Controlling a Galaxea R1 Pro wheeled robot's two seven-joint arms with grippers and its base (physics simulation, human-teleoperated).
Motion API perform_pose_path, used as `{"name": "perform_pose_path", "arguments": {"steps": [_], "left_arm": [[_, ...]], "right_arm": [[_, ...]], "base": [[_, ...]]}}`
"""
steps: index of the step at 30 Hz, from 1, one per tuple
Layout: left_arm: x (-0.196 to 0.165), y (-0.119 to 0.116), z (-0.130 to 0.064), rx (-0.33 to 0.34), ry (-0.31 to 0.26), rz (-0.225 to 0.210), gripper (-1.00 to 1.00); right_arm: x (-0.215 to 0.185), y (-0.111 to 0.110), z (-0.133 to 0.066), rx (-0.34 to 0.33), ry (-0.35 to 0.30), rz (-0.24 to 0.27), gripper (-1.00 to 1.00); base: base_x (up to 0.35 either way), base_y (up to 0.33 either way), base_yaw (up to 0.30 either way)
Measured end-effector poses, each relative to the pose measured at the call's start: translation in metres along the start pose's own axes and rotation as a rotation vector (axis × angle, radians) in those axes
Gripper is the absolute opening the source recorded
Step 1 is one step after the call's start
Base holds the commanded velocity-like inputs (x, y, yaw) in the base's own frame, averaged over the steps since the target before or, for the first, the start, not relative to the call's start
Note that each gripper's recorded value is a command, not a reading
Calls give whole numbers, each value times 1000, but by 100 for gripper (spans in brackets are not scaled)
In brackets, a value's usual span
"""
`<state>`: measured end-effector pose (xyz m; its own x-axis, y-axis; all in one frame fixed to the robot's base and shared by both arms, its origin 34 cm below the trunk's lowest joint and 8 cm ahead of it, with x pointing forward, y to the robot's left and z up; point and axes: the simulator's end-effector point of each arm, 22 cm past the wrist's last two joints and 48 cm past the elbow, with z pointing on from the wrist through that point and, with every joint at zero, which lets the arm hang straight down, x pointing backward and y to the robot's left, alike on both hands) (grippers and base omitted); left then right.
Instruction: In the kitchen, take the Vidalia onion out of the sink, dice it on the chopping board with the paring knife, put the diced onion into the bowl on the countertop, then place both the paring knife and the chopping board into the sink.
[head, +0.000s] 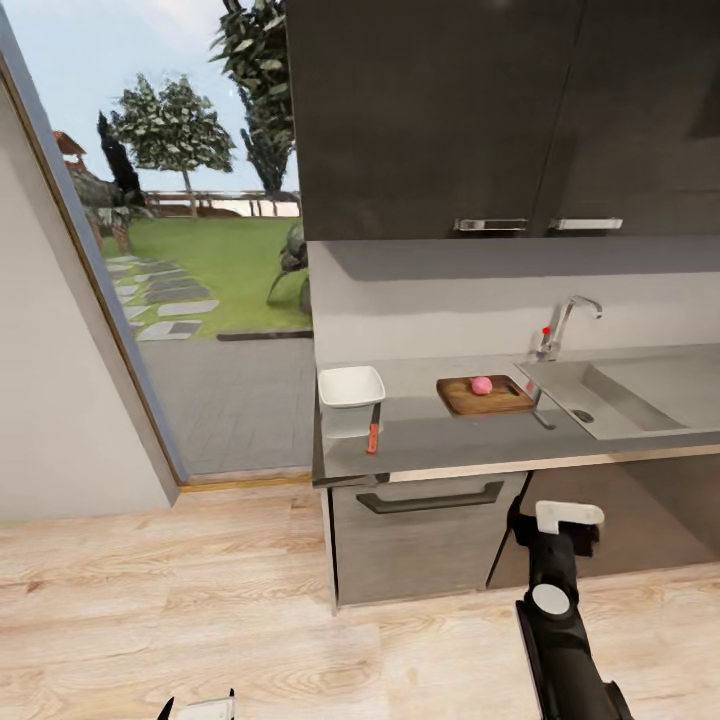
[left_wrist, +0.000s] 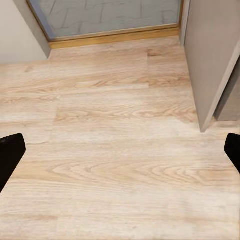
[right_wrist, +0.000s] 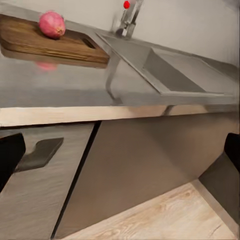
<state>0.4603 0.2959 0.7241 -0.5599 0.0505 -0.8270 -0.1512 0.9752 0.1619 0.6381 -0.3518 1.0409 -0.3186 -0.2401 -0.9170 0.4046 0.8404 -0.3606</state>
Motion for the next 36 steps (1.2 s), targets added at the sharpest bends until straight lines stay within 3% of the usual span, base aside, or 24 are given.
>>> {"name": "perform_pose_path", "arguments": {"steps": [9,12,17,24,27,30,36], "left_arm": [[0,0,0,0,1,0,100],[0,0,0,0,1,0,100],[1,0,0,1,2,0,100],[5,-1,0,2,22,6,100],[6,-1,0,2,27,8,100],[6,-1,0,2,28,7,100],[6,0,0,1,29,8,100]], "right_arm": [[-53,5,-13,16,-35,1,100],[-77,10,-16,36,-77,5,100],[-137,11,4,57,-73,44,100],[-216,51,6,-76,-89,130,100],[-221,67,6,-138,-64,173,100],[-206,95,8,-229,2,220,100],[-194,115,8,-291,50,244,100]], "base": [[0,0,0],[0,0,0],[0,0,0],[0,0,0],[31,65,0],[129,200,0],[161,242,0]]}}
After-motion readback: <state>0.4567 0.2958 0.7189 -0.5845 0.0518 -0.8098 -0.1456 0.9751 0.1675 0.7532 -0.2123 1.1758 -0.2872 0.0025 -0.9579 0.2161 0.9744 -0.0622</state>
